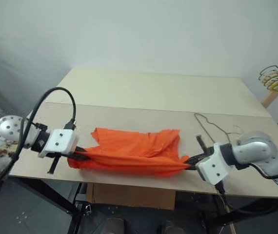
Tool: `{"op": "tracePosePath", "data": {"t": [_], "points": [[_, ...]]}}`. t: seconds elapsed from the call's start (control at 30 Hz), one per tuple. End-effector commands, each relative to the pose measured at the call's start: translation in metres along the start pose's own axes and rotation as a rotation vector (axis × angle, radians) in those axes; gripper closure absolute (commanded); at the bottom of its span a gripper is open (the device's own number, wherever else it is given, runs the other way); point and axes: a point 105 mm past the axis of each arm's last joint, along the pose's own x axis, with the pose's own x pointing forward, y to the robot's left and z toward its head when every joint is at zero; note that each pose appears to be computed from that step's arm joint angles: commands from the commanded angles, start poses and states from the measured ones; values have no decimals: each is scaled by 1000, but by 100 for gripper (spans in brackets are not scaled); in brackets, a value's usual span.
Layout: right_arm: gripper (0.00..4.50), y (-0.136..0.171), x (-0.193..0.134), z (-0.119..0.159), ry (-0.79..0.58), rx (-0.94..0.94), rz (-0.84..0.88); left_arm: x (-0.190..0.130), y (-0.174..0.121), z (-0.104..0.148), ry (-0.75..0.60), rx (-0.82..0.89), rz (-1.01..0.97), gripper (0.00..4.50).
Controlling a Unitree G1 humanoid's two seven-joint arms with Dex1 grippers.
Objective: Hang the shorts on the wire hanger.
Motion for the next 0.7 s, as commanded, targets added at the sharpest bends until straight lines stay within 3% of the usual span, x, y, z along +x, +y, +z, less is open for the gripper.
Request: {"op": "tracePosePath", "data": {"t": [0.03, 0.2, 0.3, 0.4, 0.47, 0.57, 0.7], "points": [[449, -44, -12, -17, 64, 19, -192, -4, 43, -10, 73, 34, 125, 450], [449, -145, -29, -57, 208, 23, -655, -12, 132, -1, 127, 36, 449, 450], [449, -221, -64, -68, 322, 50, -1081, -46, 210, 23, 144, -10, 933, 450], [449, -271, -112, -54, 325, 86, -1510, -107, 254, 62, 45, -119, 1450, 450], [449, -286, -143, -35, 267, 71, -1759, -144, 261, 87, -22, -106, 1694, 450], [449, -288, -177, -10, 152, -14, -2012, -180, 259, 125, -160, -20, 1898, 450], [449, -277, -170, -21, 155, -62, -1981, -168, 261, 147, -271, 64, 1833, 450]]}}
